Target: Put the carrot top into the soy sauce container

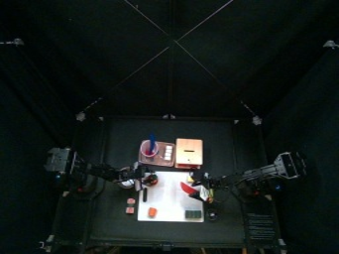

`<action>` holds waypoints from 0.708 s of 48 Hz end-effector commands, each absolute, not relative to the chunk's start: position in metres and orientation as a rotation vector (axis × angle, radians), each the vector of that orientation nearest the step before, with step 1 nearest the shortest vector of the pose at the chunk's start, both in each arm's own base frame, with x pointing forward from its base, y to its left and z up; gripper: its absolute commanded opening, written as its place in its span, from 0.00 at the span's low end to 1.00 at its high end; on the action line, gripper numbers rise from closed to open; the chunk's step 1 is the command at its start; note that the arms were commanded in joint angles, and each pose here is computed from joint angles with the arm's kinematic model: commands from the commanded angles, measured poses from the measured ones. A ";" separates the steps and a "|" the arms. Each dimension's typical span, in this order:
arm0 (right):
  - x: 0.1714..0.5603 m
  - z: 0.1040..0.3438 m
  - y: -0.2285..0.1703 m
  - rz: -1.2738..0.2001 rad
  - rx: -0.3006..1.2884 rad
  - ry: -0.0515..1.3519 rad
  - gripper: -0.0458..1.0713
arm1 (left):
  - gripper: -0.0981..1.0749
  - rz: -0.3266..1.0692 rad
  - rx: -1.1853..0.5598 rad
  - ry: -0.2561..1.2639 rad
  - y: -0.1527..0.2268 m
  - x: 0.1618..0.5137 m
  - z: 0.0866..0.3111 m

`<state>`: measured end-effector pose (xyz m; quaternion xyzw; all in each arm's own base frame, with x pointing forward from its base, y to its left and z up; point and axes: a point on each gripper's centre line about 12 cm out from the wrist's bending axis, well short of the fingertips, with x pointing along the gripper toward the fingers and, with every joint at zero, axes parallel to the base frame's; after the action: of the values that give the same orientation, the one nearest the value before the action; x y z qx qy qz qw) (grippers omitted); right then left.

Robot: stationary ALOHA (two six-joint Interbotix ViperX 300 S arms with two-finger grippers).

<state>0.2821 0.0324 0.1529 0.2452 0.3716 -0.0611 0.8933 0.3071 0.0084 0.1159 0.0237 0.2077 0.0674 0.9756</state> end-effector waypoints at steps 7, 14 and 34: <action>0.289 0.165 0.034 -0.111 0.517 0.731 0.91 | 0.85 0.147 0.013 0.388 0.002 0.307 0.125; 0.289 0.166 0.034 -0.110 0.517 0.729 0.91 | 0.85 0.143 0.009 0.377 -0.001 0.301 0.130; 0.292 0.169 0.035 -0.108 0.518 0.721 0.91 | 0.85 0.108 -0.006 0.265 -0.008 0.279 0.163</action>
<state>0.2858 0.0337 0.1573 0.2458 0.3659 -0.0578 0.8957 0.2799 -0.0049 0.1502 -0.0007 0.1557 0.0590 0.9860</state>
